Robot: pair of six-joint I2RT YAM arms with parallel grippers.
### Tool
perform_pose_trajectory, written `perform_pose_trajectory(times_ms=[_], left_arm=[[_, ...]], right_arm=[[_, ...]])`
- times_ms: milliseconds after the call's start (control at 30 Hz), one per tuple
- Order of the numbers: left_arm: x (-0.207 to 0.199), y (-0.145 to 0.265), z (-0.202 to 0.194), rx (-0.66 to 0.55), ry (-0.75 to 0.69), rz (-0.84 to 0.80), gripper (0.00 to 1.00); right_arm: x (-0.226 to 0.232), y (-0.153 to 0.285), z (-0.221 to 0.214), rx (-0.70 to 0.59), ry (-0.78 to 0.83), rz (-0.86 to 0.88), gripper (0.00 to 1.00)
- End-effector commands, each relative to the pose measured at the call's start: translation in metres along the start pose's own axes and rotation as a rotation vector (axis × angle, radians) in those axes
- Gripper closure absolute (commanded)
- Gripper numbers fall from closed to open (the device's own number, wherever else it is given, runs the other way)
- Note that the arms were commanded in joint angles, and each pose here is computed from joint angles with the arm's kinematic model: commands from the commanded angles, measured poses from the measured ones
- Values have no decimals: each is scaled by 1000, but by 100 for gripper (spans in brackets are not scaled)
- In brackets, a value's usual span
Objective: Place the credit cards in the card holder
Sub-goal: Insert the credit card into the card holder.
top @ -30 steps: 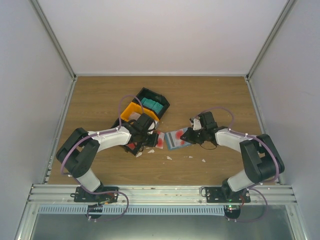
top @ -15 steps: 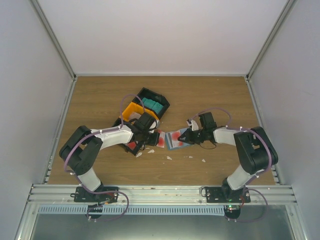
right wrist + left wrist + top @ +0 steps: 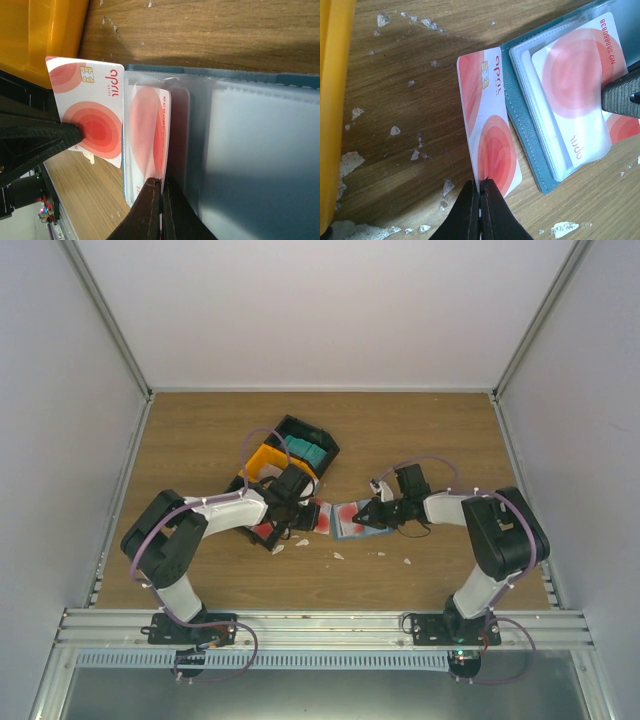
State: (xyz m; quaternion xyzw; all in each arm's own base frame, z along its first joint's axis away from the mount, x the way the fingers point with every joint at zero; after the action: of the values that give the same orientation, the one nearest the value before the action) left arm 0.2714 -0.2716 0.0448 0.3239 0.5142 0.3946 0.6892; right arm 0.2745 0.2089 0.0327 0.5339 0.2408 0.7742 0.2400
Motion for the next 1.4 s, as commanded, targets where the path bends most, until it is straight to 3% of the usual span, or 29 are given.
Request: perform_pose_trajectory(times_ms=[0,500,933,1367], left_arm=[[10,-12,-9,29,-12,46,100],[8,-8,-20,46,15,1,100],[-19,25,-8,-28,-40,-100,100],[-27,37,-23,-25,-12,-202,100]], right_arm=[[-22,-12,-28,88,-49,-89,99],[-24,-15,-38,30,-173,-162,99],[-3,47,-12,-119,-113,-355,63],[17,12,-2,-48,-77,-528,47]])
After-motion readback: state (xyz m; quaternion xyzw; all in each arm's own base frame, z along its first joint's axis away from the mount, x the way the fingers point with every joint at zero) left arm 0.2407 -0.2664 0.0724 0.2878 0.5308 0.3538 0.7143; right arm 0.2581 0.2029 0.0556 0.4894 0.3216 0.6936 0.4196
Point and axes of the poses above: each gripper's point midway between its finger pads, its own y axis back along the fingers, its own x axis along the line the jaws close on, z = x × y, the point moved 1 cm from there along y, back along the fingers, and after that the axes turned 9 degrees about y, right-handed, at the moved point
